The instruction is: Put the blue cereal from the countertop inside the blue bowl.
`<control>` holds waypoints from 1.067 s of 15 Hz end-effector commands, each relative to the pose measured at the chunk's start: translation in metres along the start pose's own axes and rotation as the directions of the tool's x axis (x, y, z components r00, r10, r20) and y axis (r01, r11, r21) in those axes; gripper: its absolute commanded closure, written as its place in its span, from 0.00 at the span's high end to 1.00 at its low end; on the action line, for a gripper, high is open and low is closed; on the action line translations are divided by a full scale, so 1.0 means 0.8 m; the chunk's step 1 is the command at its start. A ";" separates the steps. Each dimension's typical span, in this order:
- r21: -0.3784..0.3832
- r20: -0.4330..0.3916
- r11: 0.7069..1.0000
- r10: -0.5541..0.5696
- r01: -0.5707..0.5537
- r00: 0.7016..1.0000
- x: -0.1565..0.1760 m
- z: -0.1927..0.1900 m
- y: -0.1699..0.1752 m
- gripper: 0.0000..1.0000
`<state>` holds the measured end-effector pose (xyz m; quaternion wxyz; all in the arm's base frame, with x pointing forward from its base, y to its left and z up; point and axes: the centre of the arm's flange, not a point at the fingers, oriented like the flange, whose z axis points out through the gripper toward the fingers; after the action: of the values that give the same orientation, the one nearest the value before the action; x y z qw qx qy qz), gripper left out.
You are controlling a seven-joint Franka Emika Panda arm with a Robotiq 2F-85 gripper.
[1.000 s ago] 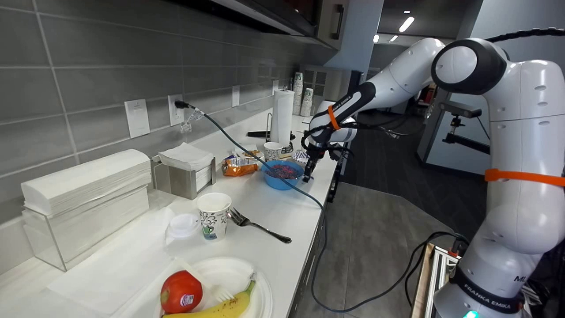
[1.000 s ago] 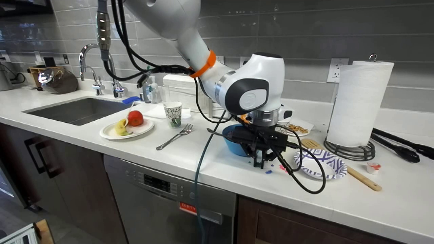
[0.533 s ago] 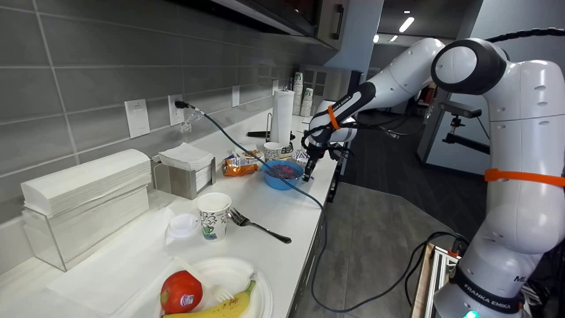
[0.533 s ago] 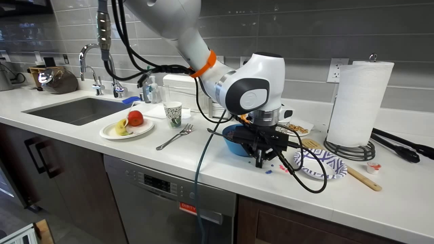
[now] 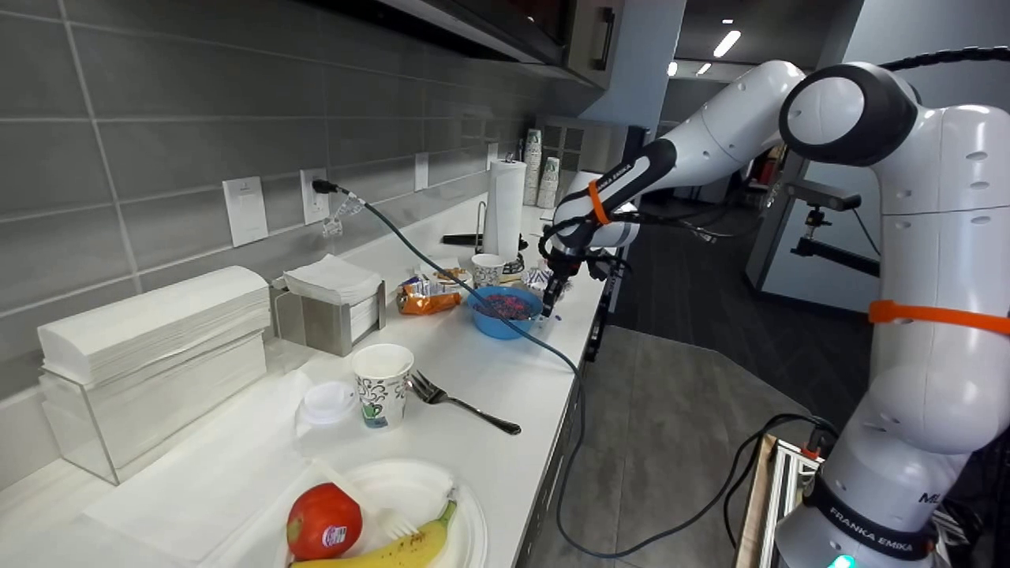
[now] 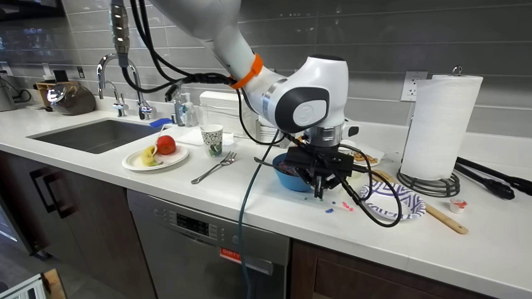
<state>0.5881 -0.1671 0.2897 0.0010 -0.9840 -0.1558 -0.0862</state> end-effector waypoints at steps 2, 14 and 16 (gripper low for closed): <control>-0.051 -0.047 0.998 0.036 -0.039 0.998 -0.001 -0.046 -0.007 0.02; -0.012 -0.174 0.998 -0.066 0.065 0.983 0.026 -0.066 -0.066 0.02; 0.002 -0.172 0.998 -0.066 0.067 0.983 0.026 -0.061 -0.069 0.34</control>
<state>0.5878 -0.1103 0.3479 -0.0014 -0.9682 -0.1809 -0.1729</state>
